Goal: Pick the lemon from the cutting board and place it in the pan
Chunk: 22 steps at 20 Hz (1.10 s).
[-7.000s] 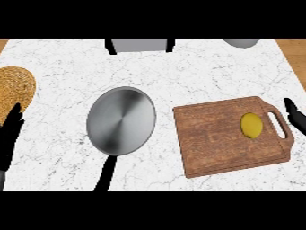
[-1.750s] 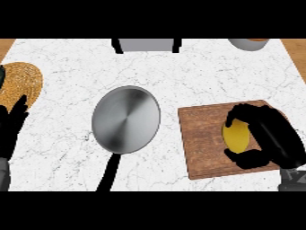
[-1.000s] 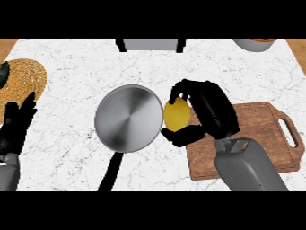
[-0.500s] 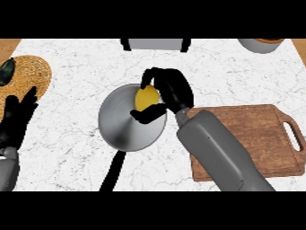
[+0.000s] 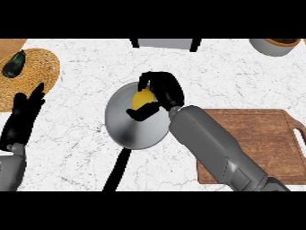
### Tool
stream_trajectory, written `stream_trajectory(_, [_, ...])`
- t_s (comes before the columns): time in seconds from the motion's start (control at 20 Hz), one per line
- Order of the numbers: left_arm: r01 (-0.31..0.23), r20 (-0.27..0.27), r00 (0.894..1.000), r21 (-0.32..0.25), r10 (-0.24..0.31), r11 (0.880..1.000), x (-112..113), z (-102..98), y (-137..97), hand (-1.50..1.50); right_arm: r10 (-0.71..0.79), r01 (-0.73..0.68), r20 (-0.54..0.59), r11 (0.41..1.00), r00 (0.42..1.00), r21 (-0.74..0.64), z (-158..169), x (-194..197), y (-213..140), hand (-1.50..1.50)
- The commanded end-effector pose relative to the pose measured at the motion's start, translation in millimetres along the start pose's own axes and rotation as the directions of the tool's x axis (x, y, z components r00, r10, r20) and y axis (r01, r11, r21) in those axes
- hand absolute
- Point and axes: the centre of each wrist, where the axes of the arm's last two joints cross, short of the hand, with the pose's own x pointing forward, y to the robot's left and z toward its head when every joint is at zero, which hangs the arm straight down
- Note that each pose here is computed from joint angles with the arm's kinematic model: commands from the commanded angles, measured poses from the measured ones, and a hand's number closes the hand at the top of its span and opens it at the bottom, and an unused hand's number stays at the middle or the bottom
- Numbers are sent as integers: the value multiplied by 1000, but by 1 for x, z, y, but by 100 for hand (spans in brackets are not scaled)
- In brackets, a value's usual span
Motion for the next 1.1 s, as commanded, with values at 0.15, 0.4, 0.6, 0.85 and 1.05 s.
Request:
stream_trajectory(0.15, [5,32,999,-36,-3,999,13,-12,-16,0,-135,140,-80,989,988,55,1,-13,11,-150])
stream_trajectory(0.4, [15,40,999,-42,-14,999,20,-14,-20,0,-187,190,-63,981,980,34,9,-14,21,-150])
stream_trajectory(0.6, [13,50,999,-60,-10,998,19,-15,-20,0,-249,250,-30,968,968,13,17,-19,30,-150])
stream_trajectory(0.85, [2,45,999,-43,0,999,21,-14,-14,0,-362,366,51,922,931,-126,15,-18,24,-150])
stream_trajectory(1.05, [3,25,1000,-42,-1,999,8,-9,-17,0,-414,417,60,886,908,-204,9,-13,18,-150])
